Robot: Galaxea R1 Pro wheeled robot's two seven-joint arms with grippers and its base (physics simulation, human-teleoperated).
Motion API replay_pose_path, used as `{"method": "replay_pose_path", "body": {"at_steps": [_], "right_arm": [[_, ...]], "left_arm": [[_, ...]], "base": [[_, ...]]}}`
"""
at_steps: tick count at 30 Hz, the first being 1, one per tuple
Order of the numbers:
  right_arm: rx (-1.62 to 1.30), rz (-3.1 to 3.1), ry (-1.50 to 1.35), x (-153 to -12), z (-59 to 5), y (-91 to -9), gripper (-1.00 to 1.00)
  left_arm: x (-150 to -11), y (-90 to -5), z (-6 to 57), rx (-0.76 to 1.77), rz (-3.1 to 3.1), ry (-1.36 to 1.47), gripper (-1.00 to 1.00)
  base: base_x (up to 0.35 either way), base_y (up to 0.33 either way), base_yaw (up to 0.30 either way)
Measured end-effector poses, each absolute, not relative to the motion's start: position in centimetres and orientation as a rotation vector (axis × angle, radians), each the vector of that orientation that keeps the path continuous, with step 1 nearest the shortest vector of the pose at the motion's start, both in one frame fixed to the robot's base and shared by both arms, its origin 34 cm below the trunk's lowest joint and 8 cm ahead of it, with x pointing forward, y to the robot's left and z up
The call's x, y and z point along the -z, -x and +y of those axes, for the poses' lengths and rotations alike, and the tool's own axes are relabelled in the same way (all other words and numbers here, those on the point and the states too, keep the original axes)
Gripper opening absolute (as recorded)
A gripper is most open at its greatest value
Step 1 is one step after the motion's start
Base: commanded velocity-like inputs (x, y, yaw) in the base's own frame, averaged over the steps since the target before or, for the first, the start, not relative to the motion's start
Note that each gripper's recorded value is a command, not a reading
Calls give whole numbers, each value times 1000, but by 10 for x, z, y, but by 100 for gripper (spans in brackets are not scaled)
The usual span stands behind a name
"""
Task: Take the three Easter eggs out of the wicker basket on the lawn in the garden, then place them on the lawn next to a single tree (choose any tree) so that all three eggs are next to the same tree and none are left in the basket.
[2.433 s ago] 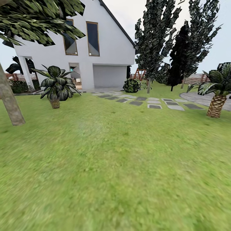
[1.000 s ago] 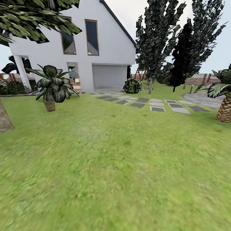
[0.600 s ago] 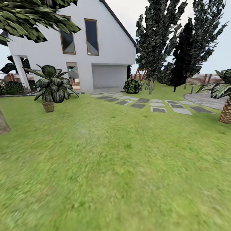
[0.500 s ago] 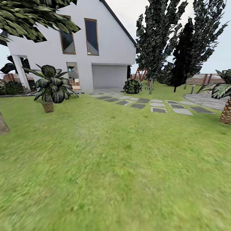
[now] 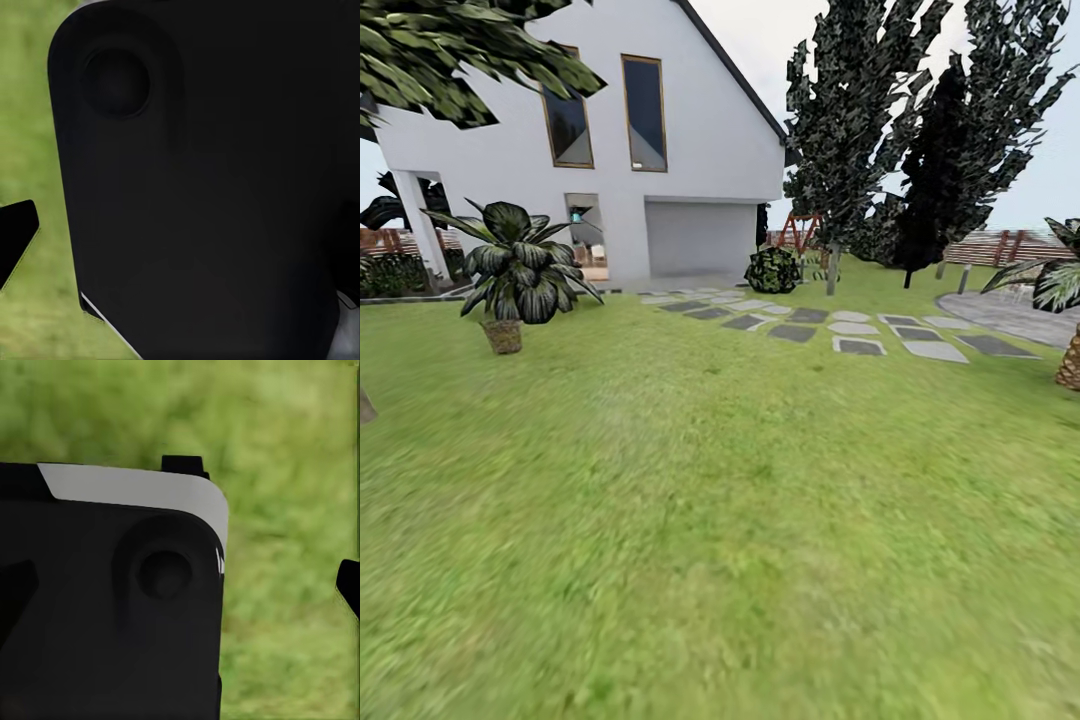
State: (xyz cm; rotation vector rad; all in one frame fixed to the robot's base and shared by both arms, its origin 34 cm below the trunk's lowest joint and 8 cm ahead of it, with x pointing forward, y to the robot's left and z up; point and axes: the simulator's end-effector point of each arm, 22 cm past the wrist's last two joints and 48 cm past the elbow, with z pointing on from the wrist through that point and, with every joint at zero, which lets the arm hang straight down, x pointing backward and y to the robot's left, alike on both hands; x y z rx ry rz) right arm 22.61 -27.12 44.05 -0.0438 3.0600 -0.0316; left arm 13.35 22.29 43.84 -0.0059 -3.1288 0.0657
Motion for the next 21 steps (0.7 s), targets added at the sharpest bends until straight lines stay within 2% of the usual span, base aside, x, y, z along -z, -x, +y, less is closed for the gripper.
{"method": "replay_pose_path", "body": {"at_steps": [21], "right_arm": [[32, 3060, 45, -440, -271, -226, 100]], "left_arm": [[-438, -134, 224, -64, -3129, 6, 100]], "base": [[340, 0, 0]]}}
